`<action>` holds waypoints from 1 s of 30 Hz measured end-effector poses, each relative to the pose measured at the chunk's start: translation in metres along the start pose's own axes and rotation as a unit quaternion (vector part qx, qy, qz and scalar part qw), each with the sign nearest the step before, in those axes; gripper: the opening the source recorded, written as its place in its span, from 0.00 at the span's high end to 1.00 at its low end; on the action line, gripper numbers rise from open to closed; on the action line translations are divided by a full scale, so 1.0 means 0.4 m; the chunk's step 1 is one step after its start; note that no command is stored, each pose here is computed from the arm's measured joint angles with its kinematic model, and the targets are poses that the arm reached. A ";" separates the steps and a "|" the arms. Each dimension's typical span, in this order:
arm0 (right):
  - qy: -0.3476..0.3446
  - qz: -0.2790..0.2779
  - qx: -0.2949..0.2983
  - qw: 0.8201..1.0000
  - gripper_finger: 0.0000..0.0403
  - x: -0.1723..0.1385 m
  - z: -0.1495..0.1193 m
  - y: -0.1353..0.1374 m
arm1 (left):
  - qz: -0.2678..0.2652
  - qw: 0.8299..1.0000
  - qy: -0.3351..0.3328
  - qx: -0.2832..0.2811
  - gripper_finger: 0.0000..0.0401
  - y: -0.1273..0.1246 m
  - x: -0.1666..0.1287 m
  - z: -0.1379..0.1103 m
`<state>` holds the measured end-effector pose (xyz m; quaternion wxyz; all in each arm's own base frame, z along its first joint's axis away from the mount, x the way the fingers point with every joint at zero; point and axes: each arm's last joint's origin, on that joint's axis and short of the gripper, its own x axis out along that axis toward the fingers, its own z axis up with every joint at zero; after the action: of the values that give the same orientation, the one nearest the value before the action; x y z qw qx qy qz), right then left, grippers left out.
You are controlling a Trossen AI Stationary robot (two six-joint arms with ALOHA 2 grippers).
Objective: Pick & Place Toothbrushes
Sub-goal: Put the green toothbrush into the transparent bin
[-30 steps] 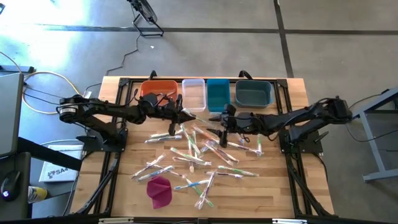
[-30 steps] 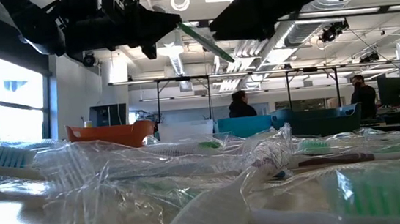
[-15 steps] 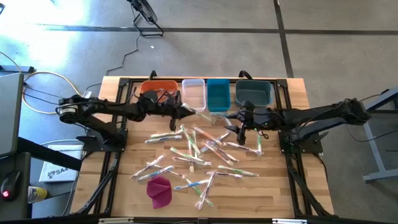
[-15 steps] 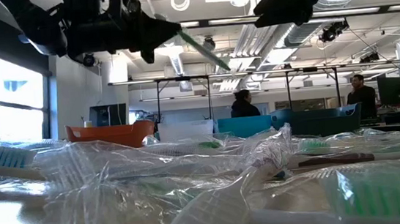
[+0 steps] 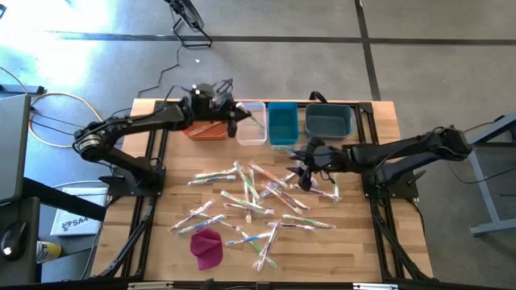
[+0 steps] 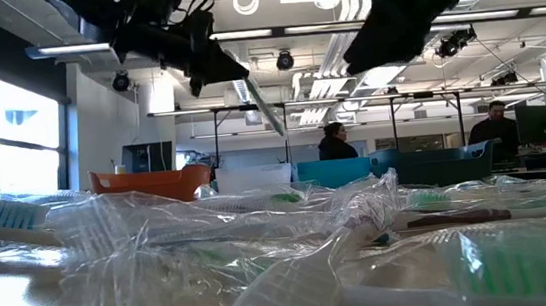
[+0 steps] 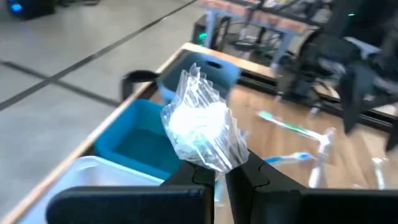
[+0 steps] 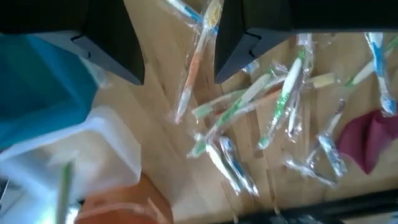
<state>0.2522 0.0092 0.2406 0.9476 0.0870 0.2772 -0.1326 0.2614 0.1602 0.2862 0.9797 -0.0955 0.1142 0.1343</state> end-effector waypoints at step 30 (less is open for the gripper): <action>0.023 0.009 -0.001 1.000 0.60 0.077 -0.027 0.016 | 0.080 0.982 0.123 -0.121 0.87 0.131 0.086 -0.116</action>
<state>0.2739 0.0115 0.2153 0.9422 0.0912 0.2987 -0.1214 0.2695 0.2078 0.2250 0.9254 -0.2197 0.2239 0.2125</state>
